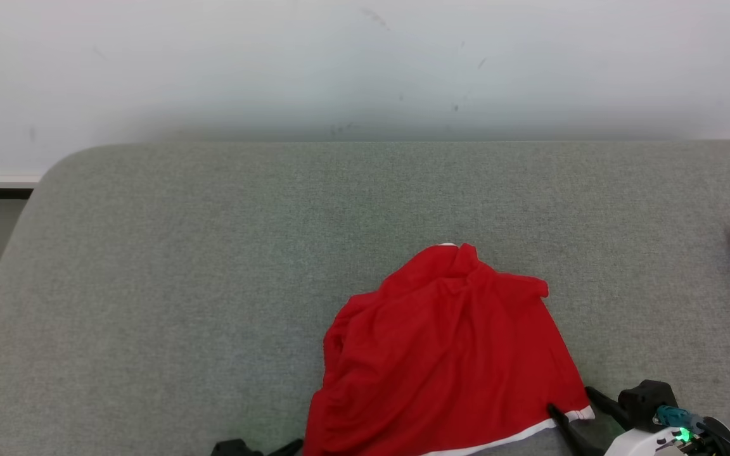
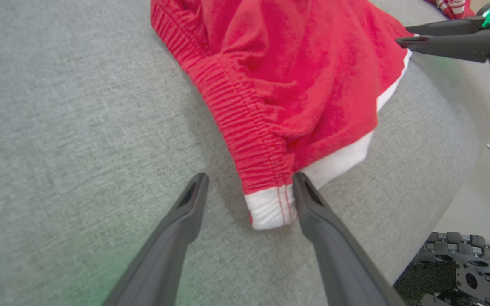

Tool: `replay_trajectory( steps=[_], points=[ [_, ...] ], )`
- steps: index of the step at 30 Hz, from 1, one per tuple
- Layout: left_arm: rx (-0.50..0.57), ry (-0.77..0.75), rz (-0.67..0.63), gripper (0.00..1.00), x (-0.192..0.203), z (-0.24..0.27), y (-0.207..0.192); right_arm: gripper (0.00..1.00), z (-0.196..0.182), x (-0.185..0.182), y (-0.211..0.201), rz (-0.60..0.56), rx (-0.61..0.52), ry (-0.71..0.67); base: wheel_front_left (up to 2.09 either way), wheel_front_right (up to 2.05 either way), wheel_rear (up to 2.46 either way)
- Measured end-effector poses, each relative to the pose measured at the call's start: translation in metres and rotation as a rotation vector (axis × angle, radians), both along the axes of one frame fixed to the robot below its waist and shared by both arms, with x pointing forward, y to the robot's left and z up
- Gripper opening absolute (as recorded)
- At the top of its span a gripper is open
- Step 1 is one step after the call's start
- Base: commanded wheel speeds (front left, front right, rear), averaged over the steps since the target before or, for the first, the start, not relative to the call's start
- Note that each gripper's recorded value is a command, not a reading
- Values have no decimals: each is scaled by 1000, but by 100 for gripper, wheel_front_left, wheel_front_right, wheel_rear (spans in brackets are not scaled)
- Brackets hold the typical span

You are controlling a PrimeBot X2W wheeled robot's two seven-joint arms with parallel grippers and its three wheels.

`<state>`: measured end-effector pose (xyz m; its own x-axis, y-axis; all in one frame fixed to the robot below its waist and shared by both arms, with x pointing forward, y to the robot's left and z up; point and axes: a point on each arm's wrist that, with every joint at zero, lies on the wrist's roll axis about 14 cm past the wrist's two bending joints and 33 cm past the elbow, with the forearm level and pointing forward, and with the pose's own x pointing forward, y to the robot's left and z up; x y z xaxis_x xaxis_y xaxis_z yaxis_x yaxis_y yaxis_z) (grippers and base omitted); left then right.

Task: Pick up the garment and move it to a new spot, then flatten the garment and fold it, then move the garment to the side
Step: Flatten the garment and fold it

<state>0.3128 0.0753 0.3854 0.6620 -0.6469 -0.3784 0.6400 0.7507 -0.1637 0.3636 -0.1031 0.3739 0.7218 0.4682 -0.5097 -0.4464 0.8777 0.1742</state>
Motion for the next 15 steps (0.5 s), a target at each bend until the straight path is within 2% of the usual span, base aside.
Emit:
replay_trajectory(
  steps=[9,10,11,12,13,14,15],
  points=[
    [-7,18,-14,100,-4,-3,-4,100,-4,-2,8,32,-1,40,0,0,0],
    [-7,23,-19,95,-5,-5,-5,100,-5,-2,9,36,-3,49,0,0,0],
    [-8,27,-21,86,-5,-6,-6,91,-7,-2,10,40,-4,61,0,0,0],
    [-8,30,-23,75,-5,-6,-6,64,-7,-2,11,41,-1,71,0,0,0],
    [-8,32,-24,60,-5,-7,-7,44,-8,-2,11,41,3,81,0,0,0],
    [-9,35,-24,49,-4,-7,-8,28,-8,-2,12,43,4,87,0,0,0],
    [-11,38,-25,45,-5,-8,-9,0,-9,-2,13,46,5,93,0,0,0]
  ],
)
